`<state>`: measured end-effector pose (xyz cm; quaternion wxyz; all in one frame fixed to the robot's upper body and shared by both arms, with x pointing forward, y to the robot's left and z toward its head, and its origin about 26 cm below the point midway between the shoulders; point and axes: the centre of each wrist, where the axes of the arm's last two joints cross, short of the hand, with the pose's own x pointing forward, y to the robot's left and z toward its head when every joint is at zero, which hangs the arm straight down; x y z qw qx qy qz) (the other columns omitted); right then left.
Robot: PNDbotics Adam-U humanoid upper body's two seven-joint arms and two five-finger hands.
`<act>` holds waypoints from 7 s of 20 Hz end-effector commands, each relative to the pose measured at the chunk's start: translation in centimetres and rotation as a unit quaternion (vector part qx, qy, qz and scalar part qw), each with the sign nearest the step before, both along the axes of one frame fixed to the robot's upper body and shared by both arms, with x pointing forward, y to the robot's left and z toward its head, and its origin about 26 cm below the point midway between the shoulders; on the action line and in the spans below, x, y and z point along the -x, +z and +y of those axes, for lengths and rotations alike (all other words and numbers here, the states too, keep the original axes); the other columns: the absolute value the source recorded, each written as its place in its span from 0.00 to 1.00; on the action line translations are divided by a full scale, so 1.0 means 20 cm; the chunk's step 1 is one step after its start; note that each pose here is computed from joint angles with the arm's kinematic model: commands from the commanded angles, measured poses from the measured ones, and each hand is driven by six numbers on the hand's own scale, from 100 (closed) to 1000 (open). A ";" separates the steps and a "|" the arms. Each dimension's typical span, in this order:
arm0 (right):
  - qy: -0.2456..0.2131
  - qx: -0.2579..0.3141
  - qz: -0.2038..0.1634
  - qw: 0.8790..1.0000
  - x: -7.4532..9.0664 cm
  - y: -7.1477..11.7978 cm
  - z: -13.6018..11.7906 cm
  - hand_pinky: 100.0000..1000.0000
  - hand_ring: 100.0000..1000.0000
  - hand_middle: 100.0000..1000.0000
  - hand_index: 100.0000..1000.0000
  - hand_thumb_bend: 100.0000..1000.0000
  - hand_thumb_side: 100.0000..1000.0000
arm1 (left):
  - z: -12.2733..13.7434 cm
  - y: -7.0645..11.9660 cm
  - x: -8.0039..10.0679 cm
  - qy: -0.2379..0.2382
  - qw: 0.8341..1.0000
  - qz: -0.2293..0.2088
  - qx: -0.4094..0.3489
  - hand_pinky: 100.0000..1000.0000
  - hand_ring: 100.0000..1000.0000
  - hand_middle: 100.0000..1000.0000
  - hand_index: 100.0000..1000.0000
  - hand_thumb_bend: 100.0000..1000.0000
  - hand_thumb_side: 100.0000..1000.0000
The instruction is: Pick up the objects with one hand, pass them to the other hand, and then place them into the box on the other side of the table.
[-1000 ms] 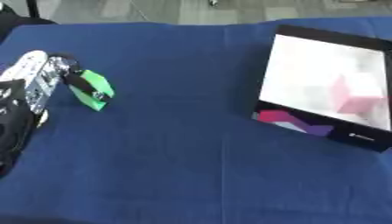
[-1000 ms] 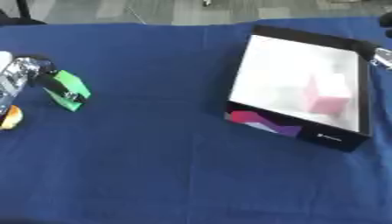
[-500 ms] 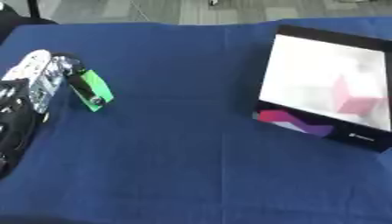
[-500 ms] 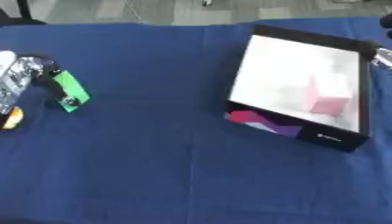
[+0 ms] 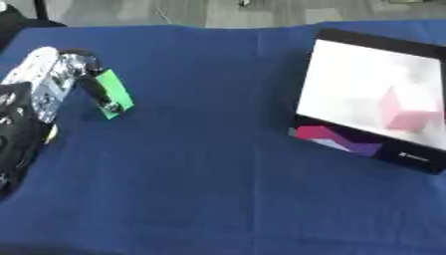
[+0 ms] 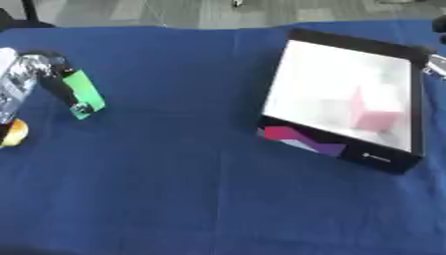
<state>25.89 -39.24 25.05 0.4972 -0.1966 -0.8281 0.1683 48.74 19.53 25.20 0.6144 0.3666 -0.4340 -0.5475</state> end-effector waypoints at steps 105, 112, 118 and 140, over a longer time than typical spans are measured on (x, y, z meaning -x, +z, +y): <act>0.239 0.423 -0.046 0.873 -0.21 0.23 0.77 0.84 0.81 0.72 0.83 0.50 0.01 | -0.94 -0.43 0.56 -0.408 0.772 -0.288 0.393 0.69 0.54 0.47 0.47 0.00 0.17; 0.245 0.429 -0.041 0.869 -0.21 0.22 0.77 0.83 0.80 0.72 0.83 0.51 0.01 | -0.96 -0.44 0.55 -0.390 0.780 -0.295 0.389 0.68 0.54 0.47 0.47 0.00 0.16; 0.244 0.437 -0.037 0.865 -0.21 0.22 0.77 0.83 0.80 0.71 0.82 0.51 0.01 | -0.97 -0.44 0.55 -0.381 0.780 -0.307 0.390 0.68 0.54 0.46 0.47 0.00 0.16; 0.226 0.445 -0.035 0.866 -0.21 0.22 0.76 0.83 0.80 0.70 0.82 0.51 0.01 | -1.01 -0.35 0.63 -0.410 0.752 -0.311 0.412 0.68 0.54 0.46 0.47 0.00 0.16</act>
